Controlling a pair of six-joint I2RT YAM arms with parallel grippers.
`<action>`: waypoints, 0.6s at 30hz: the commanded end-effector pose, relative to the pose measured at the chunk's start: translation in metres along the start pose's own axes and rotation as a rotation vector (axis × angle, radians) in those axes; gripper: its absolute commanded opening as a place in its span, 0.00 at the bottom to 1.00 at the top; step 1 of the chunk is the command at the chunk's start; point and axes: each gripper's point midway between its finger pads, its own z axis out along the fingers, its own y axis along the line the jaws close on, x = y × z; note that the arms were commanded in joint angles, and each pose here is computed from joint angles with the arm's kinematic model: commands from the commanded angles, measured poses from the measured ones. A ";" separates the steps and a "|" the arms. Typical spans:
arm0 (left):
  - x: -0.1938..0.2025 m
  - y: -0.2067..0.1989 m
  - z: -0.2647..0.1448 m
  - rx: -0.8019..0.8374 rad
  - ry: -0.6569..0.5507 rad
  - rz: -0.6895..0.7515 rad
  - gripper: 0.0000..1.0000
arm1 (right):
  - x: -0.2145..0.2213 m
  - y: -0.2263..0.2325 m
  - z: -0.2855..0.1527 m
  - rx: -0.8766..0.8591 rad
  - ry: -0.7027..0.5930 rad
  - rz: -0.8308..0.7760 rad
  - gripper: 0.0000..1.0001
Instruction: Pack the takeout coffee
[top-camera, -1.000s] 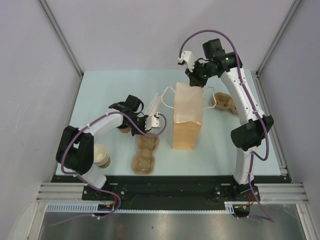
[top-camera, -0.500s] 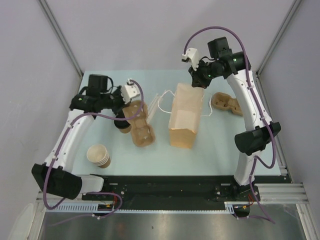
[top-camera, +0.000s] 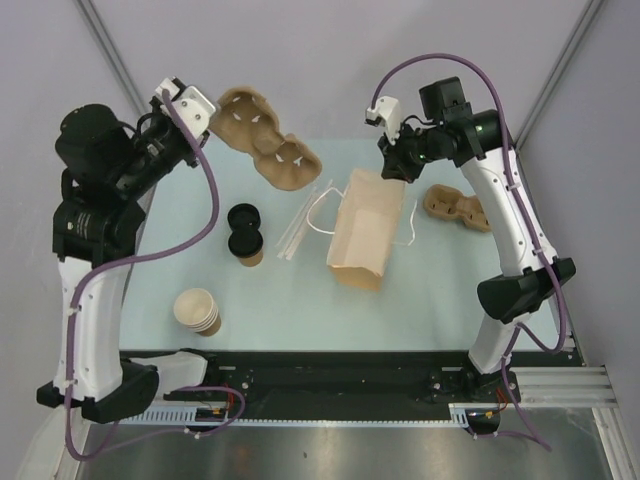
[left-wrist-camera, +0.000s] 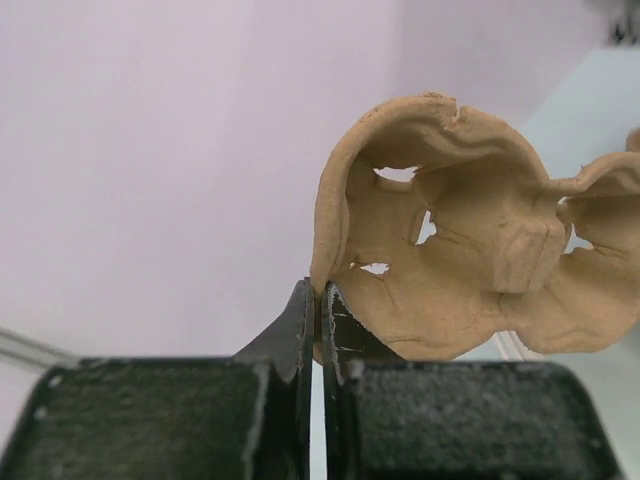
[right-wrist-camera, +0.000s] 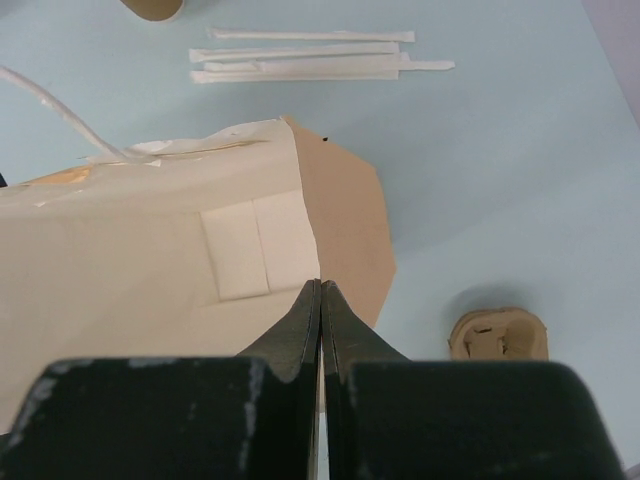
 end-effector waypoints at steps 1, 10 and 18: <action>-0.058 0.007 -0.012 -0.069 -0.159 0.015 0.00 | -0.019 0.016 -0.017 0.002 -0.075 -0.026 0.00; -0.057 -0.016 0.002 -0.020 -0.184 -0.042 0.00 | 0.001 0.000 0.009 0.065 0.035 -0.077 0.02; -0.046 -0.023 0.007 -0.010 -0.167 -0.049 0.00 | 0.012 -0.026 0.029 0.061 0.062 -0.080 0.26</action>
